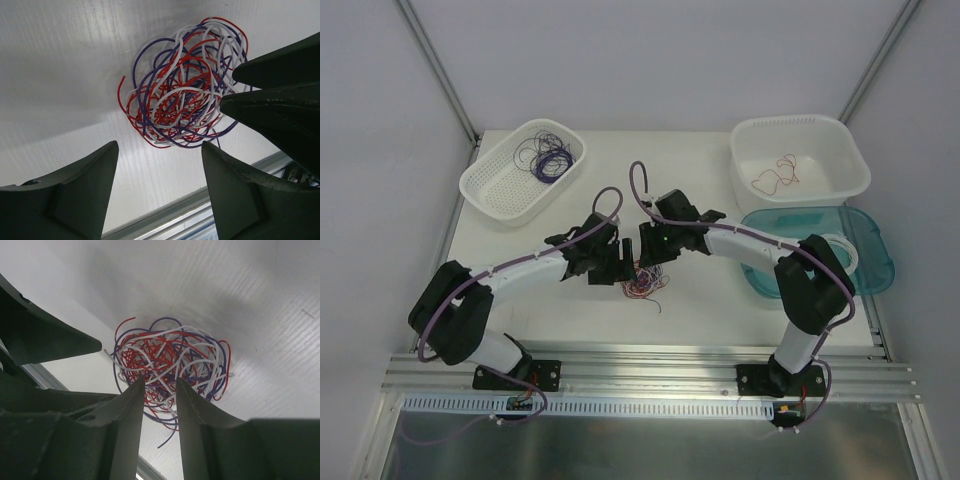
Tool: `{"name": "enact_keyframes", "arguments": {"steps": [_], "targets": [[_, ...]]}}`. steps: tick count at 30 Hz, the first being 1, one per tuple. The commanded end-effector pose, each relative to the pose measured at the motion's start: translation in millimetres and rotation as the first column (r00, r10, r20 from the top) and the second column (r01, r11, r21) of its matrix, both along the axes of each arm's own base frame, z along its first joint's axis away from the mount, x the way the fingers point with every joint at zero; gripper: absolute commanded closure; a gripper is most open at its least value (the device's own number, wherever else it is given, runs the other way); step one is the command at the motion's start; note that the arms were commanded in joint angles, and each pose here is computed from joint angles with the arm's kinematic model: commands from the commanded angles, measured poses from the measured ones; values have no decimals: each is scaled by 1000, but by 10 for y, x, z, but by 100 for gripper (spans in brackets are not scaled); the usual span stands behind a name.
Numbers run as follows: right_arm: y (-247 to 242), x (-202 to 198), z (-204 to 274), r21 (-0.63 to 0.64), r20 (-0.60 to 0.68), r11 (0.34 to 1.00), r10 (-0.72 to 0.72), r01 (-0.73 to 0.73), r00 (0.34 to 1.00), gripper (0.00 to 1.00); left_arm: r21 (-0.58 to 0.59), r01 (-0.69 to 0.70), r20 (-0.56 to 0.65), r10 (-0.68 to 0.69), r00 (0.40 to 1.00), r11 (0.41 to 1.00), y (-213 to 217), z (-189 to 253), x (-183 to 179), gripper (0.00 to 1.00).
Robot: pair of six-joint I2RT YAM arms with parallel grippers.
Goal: Untangle the cables
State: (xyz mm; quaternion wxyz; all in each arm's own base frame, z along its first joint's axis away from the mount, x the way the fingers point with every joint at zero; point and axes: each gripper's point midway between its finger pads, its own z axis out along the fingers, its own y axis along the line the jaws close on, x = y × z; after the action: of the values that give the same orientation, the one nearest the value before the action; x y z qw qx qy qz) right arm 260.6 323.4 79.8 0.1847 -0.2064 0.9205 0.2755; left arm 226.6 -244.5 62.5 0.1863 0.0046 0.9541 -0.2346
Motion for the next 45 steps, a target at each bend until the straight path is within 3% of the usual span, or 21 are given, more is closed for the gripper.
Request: {"name": "enact_keyframes", "arguments": {"steps": [1,6,10,16,21,28,34,37,39,43,45], "targets": [[104,13,-67,33,17,998,43,-44,999,66,-35,-13,-18,13,1000,999,-112,-4,85,33],[93,-29,-267,16,-11,998,54,-53,998,68,-34,-38,-53,36,998,999,-93,-107,137,37],[53,-72,-359,3,-23,998,60,-60,998,76,-33,-67,-74,65,995,997,-80,-186,196,41],[-9,-82,-323,-12,-4,998,56,-56,998,98,-37,-106,-110,101,989,994,-44,-307,252,47],[-172,-35,-316,-80,26,997,13,-11,1000,99,-17,-128,-129,125,984,992,7,-412,256,60],[-453,97,-102,-105,85,986,-123,131,989,99,-13,-155,-95,153,984,988,153,-354,261,67],[-571,240,348,-66,179,974,-201,215,963,99,0,-161,-55,161,985,987,247,-310,258,69],[-491,227,463,-35,176,986,-156,164,972,99,-7,-145,-48,144,988,989,244,-279,242,68],[-341,178,508,5,155,995,-104,105,982,95,-18,-127,-39,126,991,992,214,-240,258,65],[-72,92,482,27,154,999,18,-23,988,69,-28,-94,-8,93,996,995,187,-162,303,57],[60,48,440,4,185,994,104,-107,977,65,-39,-86,13,87,996,995,176,-93,314,53]]}}
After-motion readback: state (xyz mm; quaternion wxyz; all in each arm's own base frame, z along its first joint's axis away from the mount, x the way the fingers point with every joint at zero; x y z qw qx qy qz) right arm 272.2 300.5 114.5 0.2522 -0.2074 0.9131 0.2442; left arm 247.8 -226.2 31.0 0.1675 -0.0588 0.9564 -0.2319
